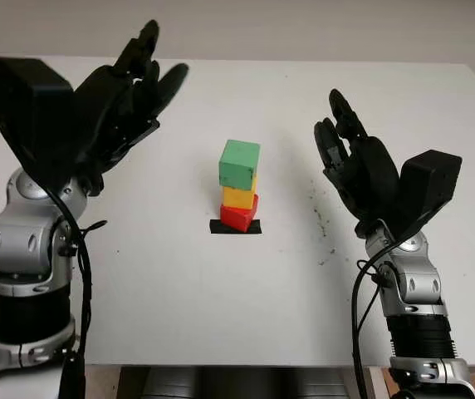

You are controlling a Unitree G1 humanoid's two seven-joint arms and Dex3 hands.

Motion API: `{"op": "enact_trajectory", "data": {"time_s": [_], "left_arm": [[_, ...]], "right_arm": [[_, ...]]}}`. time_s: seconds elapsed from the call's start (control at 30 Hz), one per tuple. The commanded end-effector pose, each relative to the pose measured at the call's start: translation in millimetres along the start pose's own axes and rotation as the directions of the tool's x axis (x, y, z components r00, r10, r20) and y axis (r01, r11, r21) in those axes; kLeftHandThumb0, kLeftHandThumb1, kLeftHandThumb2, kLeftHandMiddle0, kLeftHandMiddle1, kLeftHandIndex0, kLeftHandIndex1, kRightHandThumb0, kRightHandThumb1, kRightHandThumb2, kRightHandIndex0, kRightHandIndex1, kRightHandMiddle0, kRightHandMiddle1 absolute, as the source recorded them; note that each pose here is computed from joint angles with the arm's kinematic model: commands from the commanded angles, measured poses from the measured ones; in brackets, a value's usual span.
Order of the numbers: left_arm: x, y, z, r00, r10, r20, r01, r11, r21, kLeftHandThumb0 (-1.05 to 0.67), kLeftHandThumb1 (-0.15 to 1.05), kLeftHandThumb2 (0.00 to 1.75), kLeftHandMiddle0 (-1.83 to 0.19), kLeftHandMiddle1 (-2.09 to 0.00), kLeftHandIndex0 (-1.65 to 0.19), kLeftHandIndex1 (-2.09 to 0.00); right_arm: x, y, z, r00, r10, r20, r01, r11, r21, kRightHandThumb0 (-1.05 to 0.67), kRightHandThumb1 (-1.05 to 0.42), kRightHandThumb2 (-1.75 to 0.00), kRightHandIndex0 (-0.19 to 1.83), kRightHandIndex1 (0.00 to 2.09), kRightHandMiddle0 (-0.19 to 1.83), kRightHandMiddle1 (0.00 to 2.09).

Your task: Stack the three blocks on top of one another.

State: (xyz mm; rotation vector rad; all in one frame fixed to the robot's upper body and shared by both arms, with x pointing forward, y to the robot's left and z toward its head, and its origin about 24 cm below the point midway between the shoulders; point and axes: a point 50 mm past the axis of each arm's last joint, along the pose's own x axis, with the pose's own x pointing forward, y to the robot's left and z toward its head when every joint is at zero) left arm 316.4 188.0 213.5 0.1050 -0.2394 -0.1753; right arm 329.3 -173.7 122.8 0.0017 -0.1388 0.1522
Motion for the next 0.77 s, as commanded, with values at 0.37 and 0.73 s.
{"op": "enact_trajectory", "data": {"time_s": [0.37, 0.73], "left_arm": [[-2.7, 4.4, -73.0, 0.99, 0.138, 0.009, -0.138, 0.99, -0.014, -0.7, 1.05, 0.62, 0.16, -0.04, 0.14, -0.04], [-13.5, -15.6, -98.2, 0.998, 0.062, -0.021, -0.064, 0.996, -0.064, -0.73, 1.05, 0.6, 0.14, -0.05, 0.12, -0.05]], "right_arm": [[-1, 7, -1.2, 1.0, -0.008, 0.025, 0.007, 0.999, 0.044, -0.65, -1.05, -0.42, -0.14, 0.05, -0.11, 0.04], [-3, 12, -5.7, 1.0, -0.019, 0.025, 0.016, 0.996, 0.089, -0.68, -1.05, -0.41, -0.15, 0.05, -0.12, 0.05]]}}
